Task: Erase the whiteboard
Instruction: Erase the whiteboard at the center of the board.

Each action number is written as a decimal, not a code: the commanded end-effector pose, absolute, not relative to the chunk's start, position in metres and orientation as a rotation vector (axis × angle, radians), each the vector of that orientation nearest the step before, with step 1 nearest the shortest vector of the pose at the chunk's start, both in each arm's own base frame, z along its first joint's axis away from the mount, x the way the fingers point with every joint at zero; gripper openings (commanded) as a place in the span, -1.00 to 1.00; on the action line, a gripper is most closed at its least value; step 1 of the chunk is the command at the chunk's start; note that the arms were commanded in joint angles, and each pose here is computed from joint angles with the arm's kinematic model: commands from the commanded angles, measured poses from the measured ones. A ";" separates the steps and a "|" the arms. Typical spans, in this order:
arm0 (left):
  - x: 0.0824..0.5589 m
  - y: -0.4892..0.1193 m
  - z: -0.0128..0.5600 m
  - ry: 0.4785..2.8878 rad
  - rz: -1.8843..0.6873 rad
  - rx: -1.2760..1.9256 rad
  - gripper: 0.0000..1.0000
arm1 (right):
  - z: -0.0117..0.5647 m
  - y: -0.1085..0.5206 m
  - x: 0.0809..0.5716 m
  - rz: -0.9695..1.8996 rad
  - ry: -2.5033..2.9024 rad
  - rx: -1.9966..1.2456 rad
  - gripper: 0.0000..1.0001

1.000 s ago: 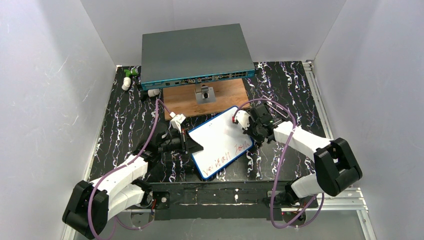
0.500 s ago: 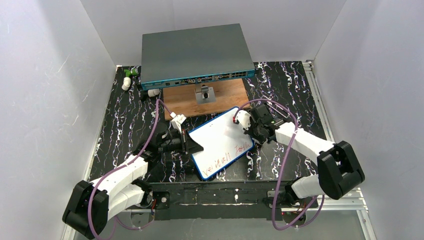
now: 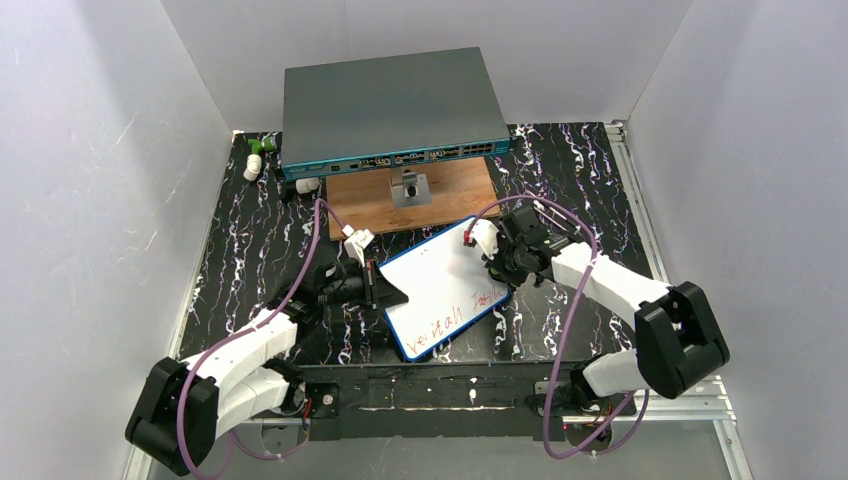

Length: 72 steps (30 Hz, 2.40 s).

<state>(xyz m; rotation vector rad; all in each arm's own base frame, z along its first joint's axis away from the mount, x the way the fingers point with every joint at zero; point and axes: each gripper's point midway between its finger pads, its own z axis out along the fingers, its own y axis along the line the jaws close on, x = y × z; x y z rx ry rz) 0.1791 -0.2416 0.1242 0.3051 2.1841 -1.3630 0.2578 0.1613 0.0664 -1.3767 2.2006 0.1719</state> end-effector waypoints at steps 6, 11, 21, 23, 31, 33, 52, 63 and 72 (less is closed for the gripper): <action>0.180 -0.247 0.145 2.094 -1.384 0.383 -1.00 | 0.049 0.150 0.253 0.112 2.324 -1.476 -0.97; 0.183 -0.247 0.144 2.091 -1.380 0.369 -1.00 | 0.047 0.159 0.241 0.217 2.337 -1.514 -0.97; 0.185 -0.251 0.141 2.093 -1.411 0.350 -1.00 | 0.072 0.199 0.239 0.482 2.286 -1.399 -0.97; 0.185 -0.251 0.142 2.096 -1.415 0.350 -1.00 | 0.079 0.204 0.247 0.483 2.266 -1.363 -0.97; 0.187 -0.252 0.140 2.106 -1.412 0.335 -1.00 | 0.113 0.206 0.302 0.272 2.134 -1.225 -0.97; 0.188 -0.252 0.140 2.104 -1.414 0.330 -1.00 | 0.111 0.200 0.312 0.207 2.143 -1.199 -0.97; 0.220 -0.249 0.121 2.101 -1.295 0.189 -1.00 | 0.104 0.299 0.179 0.607 1.767 -1.807 -0.97; 0.220 -0.247 0.108 2.130 -1.277 0.166 -1.00 | 0.075 0.314 0.137 0.381 1.570 -2.071 -0.97; 0.217 -0.248 0.105 2.137 -1.298 0.166 -1.00 | 0.078 0.335 0.140 0.149 1.447 -2.060 -0.97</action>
